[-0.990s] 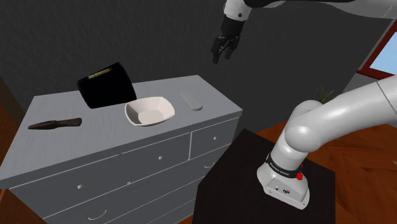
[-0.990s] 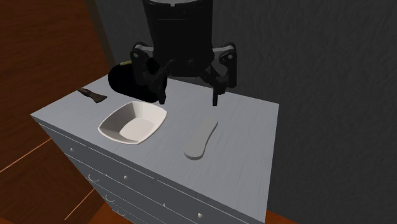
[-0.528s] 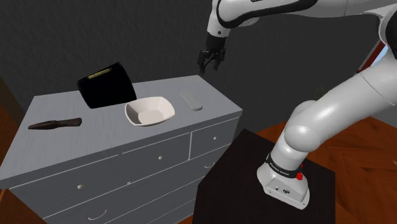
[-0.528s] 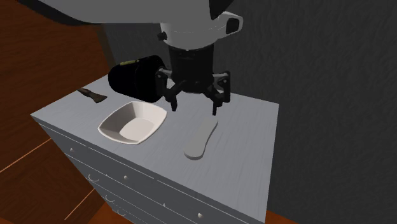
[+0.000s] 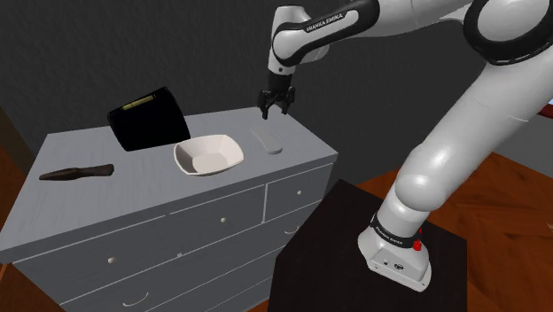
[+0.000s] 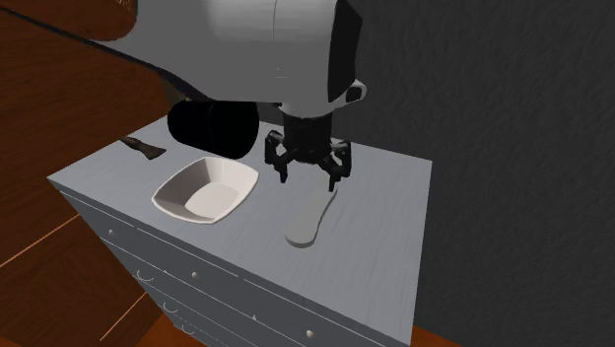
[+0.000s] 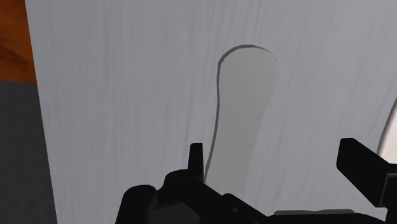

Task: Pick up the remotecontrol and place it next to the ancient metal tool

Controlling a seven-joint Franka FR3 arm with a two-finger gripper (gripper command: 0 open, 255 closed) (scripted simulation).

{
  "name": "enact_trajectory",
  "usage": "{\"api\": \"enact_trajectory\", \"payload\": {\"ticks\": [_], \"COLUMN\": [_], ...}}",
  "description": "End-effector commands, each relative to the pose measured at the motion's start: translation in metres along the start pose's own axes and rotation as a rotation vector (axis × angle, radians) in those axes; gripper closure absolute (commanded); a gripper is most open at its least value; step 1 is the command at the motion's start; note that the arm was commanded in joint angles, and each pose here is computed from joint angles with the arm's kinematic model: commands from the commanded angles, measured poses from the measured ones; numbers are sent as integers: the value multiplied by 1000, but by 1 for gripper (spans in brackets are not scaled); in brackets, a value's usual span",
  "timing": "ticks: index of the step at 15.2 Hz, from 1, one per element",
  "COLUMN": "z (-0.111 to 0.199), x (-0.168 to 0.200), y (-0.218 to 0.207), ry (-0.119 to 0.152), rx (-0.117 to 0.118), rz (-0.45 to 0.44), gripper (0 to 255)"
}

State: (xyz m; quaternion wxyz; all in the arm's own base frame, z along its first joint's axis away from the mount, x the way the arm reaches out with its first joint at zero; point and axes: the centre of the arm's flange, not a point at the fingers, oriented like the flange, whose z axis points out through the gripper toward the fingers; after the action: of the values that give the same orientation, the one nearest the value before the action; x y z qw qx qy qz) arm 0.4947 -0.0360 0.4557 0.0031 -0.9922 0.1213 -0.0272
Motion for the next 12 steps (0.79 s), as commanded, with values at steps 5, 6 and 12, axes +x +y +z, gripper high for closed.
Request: {"api": "enact_trajectory", "payload": {"ticks": [5,6,12], "z": [68,79,112], "x": [50,57,60], "y": [6,7,7], "ry": [-48,-56,-60], "rx": [2,2,3], "rz": [73,85,92], "gripper": [0,0,0]}}
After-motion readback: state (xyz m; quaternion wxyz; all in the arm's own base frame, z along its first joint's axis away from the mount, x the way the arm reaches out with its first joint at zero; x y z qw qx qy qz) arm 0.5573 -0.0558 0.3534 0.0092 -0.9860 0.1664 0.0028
